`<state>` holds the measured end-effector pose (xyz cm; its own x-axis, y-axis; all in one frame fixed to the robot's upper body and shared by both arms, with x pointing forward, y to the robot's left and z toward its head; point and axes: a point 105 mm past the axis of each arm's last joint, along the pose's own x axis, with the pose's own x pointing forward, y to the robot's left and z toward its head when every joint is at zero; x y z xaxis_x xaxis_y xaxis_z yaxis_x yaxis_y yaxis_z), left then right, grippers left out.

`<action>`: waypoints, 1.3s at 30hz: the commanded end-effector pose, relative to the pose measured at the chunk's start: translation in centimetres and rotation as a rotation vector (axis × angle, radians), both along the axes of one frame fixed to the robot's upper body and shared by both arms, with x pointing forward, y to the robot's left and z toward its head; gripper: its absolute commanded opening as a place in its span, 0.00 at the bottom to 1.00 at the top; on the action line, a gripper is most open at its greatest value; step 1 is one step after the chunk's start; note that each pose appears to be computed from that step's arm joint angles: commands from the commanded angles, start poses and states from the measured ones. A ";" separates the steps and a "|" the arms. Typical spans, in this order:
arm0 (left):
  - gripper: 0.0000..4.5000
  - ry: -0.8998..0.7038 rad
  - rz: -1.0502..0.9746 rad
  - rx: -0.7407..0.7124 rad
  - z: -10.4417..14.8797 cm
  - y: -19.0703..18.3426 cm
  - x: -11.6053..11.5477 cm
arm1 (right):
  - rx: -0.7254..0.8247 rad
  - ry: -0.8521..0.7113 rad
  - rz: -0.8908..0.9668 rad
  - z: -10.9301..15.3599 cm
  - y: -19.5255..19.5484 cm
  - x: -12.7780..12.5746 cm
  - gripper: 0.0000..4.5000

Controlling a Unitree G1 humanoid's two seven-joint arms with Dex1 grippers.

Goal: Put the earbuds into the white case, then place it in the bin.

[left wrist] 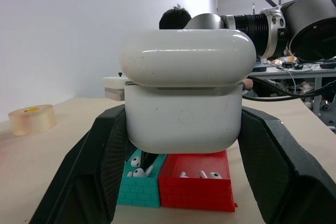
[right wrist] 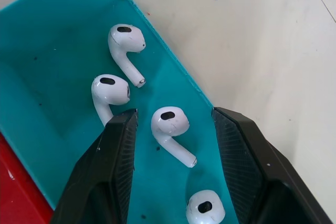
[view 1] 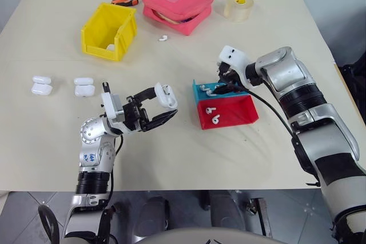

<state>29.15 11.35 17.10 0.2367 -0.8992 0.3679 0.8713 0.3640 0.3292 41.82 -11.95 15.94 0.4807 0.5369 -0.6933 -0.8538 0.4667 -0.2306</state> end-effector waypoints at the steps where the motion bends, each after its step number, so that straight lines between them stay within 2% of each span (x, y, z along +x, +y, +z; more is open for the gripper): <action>1: 0.62 -0.047 -0.003 -0.012 1.0 0.0 -0.5 | -0.003 -0.040 0.000 1.1 0.0 0.4 0.52; 4: 0.62 -0.050 0.000 -0.011 1.0 0.1 -0.4 | -0.012 -0.039 0.004 0.9 0.0 0.4 0.38; 7: 0.62 -0.050 0.002 -0.011 1.1 0.1 -0.3 | -0.014 -0.044 0.021 1.0 0.2 0.3 0.15; 8: 0.62 -0.050 0.002 -0.010 1.1 0.1 -0.3 | -0.017 -0.047 0.028 1.1 0.2 0.2 0.11; 14: 0.62 -0.054 -0.018 0.001 1.2 0.1 0.0 | 0.020 -0.108 0.028 2.5 0.1 0.2 0.11; 18: 0.62 -0.057 -0.057 0.013 1.4 -0.2 0.4 | 0.151 -0.173 0.072 4.7 0.5 -1.2 0.11; 22: 0.62 -0.064 -0.122 0.029 1.5 -0.7 1.0 | 0.454 -0.277 0.194 7.6 1.7 -5.2 0.11; 24: 0.62 -0.071 -0.143 0.030 1.8 -1.0 1.5 | 0.564 -0.310 0.266 8.0 2.2 -7.7 0.11; 27: 0.62 -0.074 -0.173 0.029 2.0 -1.4 2.1 | 0.669 -0.293 0.262 7.5 2.4 -10.2 0.11; 31: 0.62 -0.071 -0.217 0.028 2.1 -2.1 2.4 | 0.798 -0.292 0.278 8.1 3.2 -12.8 0.11; 34: 0.62 -0.060 -0.247 0.024 2.1 -2.4 2.4 | 0.969 -0.286 0.303 9.6 4.5 -15.0 0.11; 39: 0.62 -0.048 -0.293 0.025 2.0 -3.0 2.1 | 1.019 -0.231 0.291 9.1 5.8 -15.8 0.11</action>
